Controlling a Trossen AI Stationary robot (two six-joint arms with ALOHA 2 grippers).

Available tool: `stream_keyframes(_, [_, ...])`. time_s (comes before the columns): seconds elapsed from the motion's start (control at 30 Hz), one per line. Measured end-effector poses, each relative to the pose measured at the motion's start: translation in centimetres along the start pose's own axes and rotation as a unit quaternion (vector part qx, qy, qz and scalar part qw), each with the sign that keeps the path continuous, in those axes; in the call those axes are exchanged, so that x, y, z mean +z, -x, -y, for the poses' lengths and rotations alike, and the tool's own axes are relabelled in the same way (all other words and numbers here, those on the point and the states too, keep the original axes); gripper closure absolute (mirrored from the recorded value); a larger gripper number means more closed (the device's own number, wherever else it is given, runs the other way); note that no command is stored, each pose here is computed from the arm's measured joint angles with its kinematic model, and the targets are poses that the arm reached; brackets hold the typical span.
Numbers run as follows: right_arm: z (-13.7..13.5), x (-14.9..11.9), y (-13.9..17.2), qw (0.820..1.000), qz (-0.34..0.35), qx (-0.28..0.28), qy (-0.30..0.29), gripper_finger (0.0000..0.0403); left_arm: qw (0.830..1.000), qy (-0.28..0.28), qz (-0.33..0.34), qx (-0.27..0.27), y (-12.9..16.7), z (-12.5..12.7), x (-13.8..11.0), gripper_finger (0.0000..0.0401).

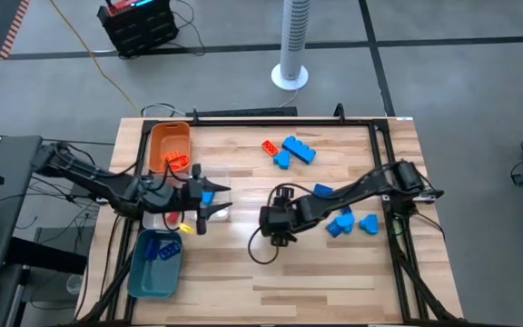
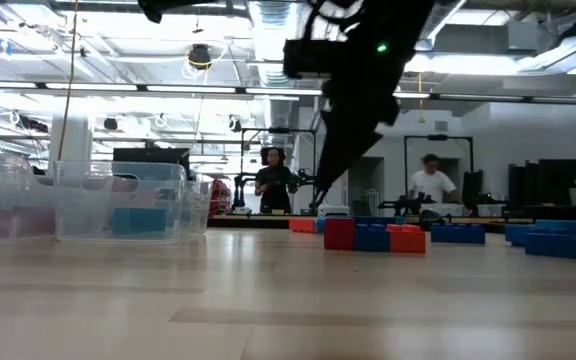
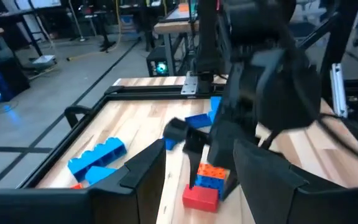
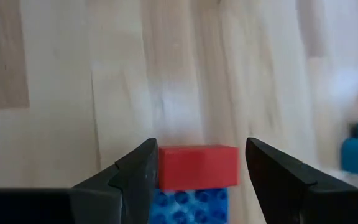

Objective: Sort blocks
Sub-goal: Put the red block into the left transparent bin

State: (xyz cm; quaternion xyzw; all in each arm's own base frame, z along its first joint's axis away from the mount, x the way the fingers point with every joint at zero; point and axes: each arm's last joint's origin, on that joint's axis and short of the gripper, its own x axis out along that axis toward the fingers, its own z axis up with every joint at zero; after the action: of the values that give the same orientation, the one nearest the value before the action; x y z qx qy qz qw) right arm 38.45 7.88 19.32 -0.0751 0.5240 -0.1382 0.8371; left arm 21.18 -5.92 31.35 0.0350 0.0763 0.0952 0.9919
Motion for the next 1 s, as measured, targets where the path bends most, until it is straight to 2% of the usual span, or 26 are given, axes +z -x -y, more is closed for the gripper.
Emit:
stream_keyframes(0.1, [0.3,0.5,-1.0,0.999,-0.038,0.000,-0.016,0.0152,1.000,-0.010,-0.016,-0.014,0.7,0.3,-0.4,0.0218])
stream_keyframes(0.23, [0.9,0.5,-1.8,0.996,-0.085,0.031,0.012,0.0151,0.999,-0.020,-0.034,-0.034,1.5,0.8,-0.8,0.0218])
stream_keyframes(0.3, [1.0,0.6,-1.7,0.995,-0.085,0.049,0.031,0.0151,0.998,-0.023,-0.036,-0.043,1.7,1.1,-0.8,0.0218])
stream_keyframes(0.47, [1.7,0.4,-1.6,0.991,-0.101,0.053,0.064,0.0151,0.997,-0.040,-0.034,-0.053,1.9,1.5,-0.8,0.0218])
stream_keyframes(0.83, [2.7,-0.1,-2.0,0.986,-0.138,0.067,0.068,0.0152,0.996,-0.055,-0.055,-0.050,1.9,1.4,-1.3,0.0218])
stream_keyframes(1.0, [2.6,0.3,-2.1,0.989,-0.118,0.069,0.063,0.0158,0.996,-0.059,-0.056,-0.034,1.9,1.3,-1.3,0.0218])
